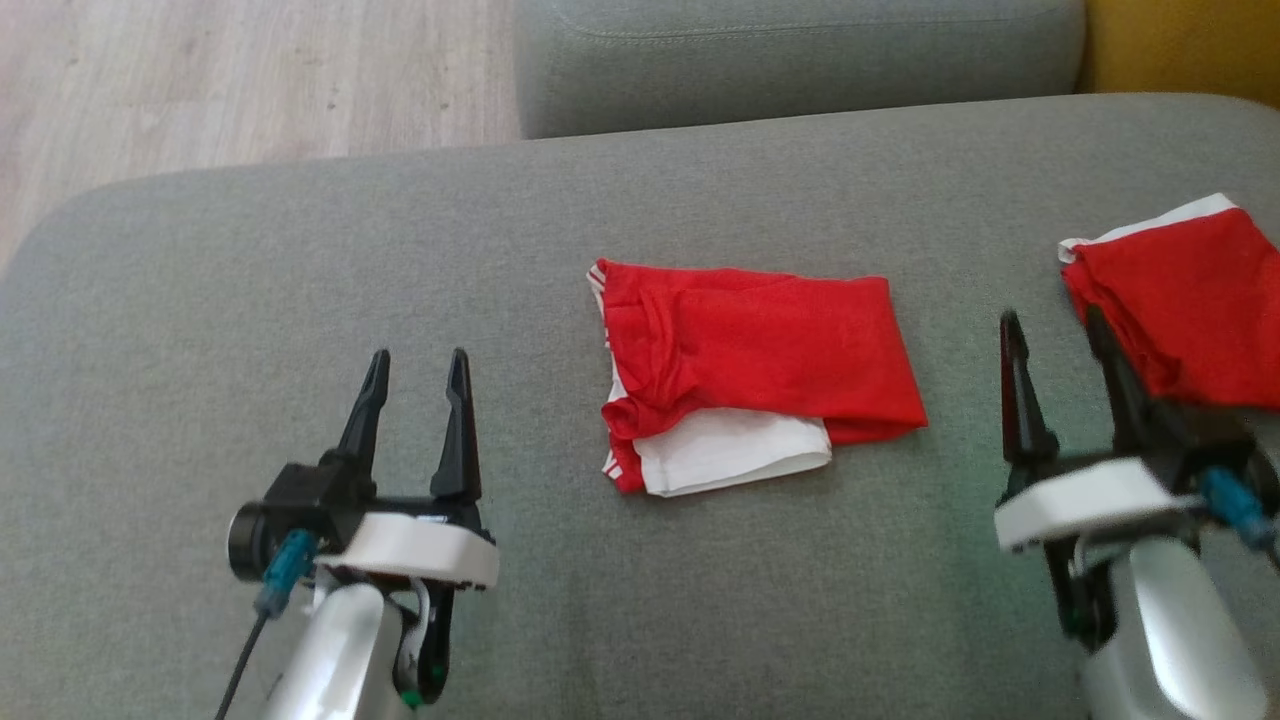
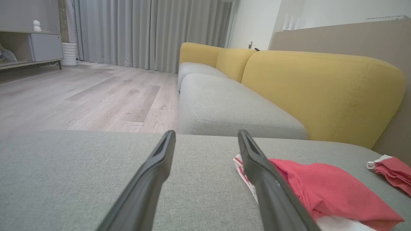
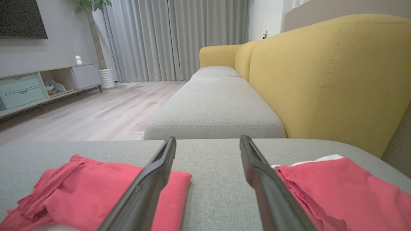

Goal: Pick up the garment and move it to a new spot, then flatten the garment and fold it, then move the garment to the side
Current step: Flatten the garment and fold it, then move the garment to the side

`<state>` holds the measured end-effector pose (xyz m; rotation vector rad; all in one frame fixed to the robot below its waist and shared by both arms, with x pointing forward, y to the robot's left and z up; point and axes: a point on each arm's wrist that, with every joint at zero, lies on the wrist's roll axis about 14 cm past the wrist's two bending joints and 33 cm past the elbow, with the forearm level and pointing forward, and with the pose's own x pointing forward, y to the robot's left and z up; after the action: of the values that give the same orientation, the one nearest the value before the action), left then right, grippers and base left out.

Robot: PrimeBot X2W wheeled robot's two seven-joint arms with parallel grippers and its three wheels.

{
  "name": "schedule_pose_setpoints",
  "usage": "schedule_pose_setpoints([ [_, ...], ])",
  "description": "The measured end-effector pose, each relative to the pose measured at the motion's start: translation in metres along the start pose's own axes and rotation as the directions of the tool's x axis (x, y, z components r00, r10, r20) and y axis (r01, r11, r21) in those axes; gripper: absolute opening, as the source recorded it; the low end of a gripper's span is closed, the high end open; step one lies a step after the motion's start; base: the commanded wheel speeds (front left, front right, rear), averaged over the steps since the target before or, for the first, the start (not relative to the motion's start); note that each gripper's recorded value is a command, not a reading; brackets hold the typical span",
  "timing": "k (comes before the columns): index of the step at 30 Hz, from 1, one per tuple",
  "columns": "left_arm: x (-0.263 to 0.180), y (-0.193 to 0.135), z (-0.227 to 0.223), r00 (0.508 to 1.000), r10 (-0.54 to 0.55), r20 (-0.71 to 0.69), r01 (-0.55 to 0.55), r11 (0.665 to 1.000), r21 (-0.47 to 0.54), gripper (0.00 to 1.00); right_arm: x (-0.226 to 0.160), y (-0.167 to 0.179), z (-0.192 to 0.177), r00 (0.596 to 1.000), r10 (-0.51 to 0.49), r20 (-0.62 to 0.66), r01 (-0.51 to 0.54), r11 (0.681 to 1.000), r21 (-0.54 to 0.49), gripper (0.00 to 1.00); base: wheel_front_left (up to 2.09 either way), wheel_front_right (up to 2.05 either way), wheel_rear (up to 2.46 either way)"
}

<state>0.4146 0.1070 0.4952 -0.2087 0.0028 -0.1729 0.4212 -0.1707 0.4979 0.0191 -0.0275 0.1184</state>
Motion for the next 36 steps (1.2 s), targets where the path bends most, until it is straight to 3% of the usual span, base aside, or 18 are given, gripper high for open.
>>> schedule_pose_setpoints([
  [6, -0.007, -0.001, -0.009, 1.0, 0.008, -0.021, -0.008, 1.0, -0.008, 1.0, -0.028, -0.005, -0.021, 0.998, -0.047, -0.052, 0.049, 0.998, 0.031, 1.0, 0.0, 0.0, 0.0],
  [24, -0.009, 0.009, -0.016, 0.999, 0.035, -0.04, -0.035, 0.999, -0.009, 1.0, -0.019, 0.007, -0.032, 0.997, -0.018, -0.078, 0.022, 0.998, 0.053, 1.0, 0.0, 0.0, 0.0],
  [36, 0.01, 0.014, -0.025, 0.997, 0.032, -0.064, -0.032, 0.999, -0.001, 1.0, 0.03, 0.034, -0.075, 0.967, 0.069, -0.244, -0.04, 0.992, 0.121, 1.0, 0.0, 0.0, 0.0],
])
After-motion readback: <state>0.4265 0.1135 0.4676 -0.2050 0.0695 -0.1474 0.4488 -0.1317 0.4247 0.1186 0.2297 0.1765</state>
